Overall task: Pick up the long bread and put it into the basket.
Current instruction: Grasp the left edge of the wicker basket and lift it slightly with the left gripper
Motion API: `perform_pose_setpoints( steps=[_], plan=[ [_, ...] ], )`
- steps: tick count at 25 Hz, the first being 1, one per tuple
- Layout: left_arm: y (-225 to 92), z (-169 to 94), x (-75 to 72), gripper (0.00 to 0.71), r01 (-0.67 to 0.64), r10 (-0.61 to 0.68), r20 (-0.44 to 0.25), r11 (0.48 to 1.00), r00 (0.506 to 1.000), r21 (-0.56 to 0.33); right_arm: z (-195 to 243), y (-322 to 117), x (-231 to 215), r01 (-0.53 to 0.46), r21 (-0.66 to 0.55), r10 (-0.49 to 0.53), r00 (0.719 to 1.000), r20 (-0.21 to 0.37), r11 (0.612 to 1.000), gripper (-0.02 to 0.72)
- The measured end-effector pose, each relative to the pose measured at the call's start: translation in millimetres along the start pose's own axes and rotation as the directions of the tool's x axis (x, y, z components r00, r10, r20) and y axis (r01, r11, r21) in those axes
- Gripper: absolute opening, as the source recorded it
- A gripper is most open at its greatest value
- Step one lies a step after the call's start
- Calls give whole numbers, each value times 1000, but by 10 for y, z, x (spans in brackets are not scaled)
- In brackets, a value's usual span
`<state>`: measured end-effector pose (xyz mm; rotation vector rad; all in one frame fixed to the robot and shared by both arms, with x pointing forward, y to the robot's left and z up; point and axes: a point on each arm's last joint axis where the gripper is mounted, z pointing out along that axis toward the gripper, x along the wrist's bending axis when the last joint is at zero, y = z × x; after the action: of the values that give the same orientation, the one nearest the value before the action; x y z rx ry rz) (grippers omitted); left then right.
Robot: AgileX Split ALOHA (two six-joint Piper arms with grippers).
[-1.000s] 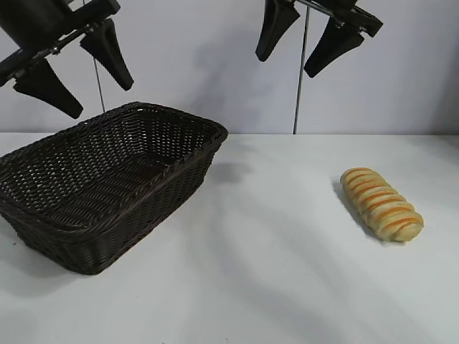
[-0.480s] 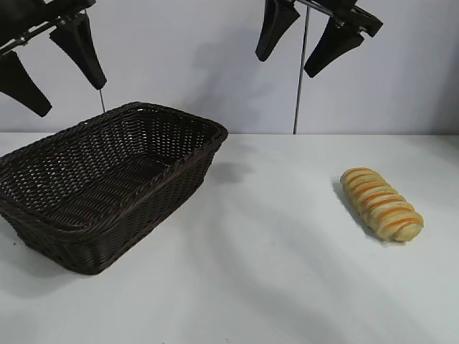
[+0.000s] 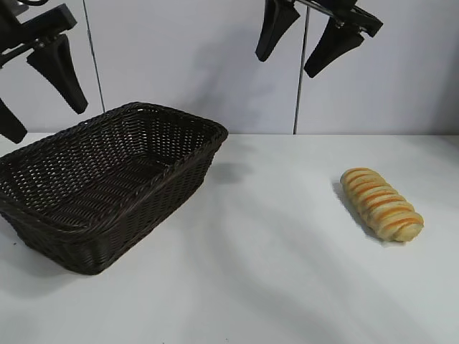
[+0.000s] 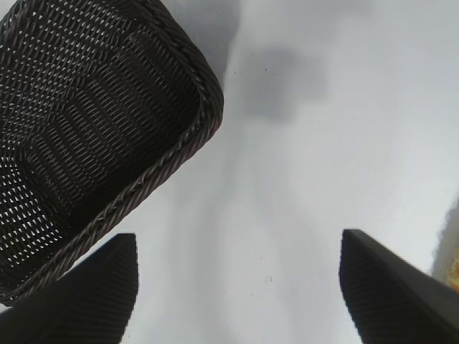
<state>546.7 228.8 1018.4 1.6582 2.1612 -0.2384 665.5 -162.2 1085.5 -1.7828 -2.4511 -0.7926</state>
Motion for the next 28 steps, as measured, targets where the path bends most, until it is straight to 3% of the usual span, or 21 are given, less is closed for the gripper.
perform_pose_setpoints(
  steps=[8,19,28],
  plan=[
    [-108,115,152,552,211,-212,-17,975,977,-65,0,-1,0,0,1,0,1000,0,1000,561],
    [-93,116,252,552,293,-305,-101,949,947,-119,0,-1,0,0,1,0,1000,0,1000,561],
    [-146,199,330,552,332,-347,-111,934,931,-133,0,-1,0,0,1,0,1000,0,1000,561]
  ],
)
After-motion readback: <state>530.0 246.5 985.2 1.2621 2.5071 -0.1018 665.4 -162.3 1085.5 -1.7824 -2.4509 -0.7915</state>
